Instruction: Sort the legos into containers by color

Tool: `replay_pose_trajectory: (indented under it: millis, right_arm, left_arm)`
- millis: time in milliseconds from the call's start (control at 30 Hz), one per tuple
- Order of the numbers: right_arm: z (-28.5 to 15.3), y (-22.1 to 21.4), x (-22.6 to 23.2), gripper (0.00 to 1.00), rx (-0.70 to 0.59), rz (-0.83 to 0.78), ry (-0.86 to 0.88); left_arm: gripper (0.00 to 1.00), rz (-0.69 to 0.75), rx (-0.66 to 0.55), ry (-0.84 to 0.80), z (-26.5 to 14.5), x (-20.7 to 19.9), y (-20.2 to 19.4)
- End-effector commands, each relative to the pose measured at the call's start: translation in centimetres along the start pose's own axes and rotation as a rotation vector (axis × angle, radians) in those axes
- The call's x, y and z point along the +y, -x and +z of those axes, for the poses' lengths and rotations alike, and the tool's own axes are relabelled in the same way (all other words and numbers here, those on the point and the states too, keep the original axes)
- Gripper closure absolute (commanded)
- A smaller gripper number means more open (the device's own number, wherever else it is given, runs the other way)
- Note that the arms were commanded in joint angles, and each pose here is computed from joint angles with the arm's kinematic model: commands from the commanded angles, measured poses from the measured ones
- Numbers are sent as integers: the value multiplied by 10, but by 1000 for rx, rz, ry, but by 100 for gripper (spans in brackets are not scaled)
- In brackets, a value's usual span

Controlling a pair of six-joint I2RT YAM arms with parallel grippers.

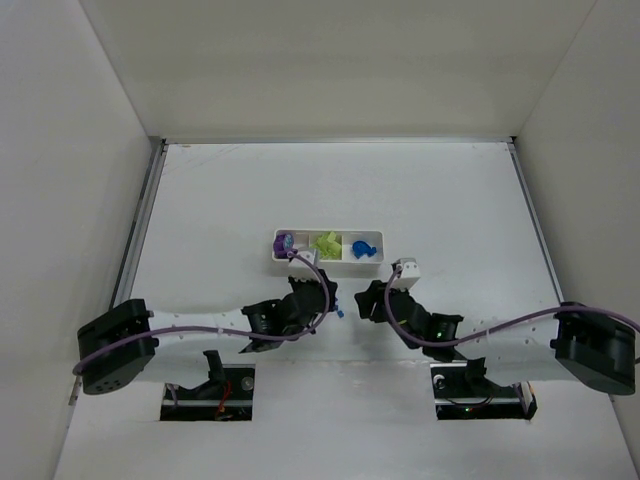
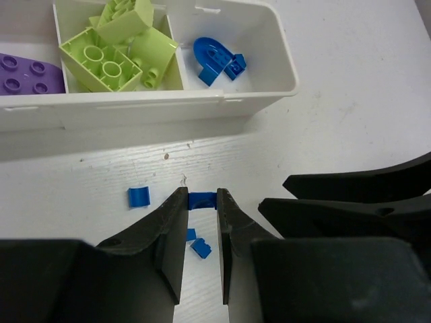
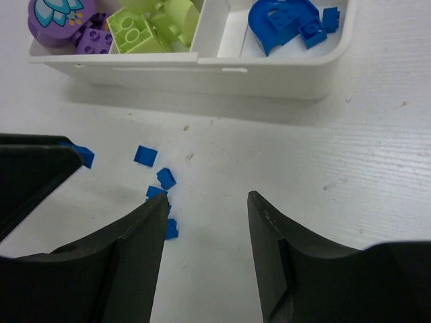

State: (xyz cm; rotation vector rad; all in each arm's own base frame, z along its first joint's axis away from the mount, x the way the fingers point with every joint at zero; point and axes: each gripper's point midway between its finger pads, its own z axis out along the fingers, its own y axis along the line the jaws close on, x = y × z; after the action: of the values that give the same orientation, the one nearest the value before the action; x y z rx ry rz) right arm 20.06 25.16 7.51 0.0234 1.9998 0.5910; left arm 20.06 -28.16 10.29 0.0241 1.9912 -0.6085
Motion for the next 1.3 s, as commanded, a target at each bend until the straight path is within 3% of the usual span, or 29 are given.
replay_pose_trajectory:
  millis: [0,333,533,733,833,933,1133,1267]
  right_arm:
    - [-6,8,5,44,-48,56,12]
    - [-19,3,-8,44,-30,59,-20]
    - [-28,2,-6,44,-39,70,-5]
    - [-30,1,-5,43,-35,80,8]
    - [-30,0,-5,43,-32,77,7]
    - [-30,-4,-1,43,-17,59,18]
    - [-26,-16,16,49,34,-9,41]
    - [-22,-31,36,41,71,-84,73]
  left_arm:
    - [89,5,-30,-3,2,-9,18]
    - [88,-35,4,-70,76,-41,57]
    - [87,-57,41,-96,108,-53,57]
    - [79,-50,60,-116,123,-67,51]
    - [66,-52,53,-102,125,-64,54]
    - [59,-63,38,-88,121,-57,58]
    - [61,-68,-7,-101,87,-51,72]
    - [64,-78,-33,-85,56,-33,69]
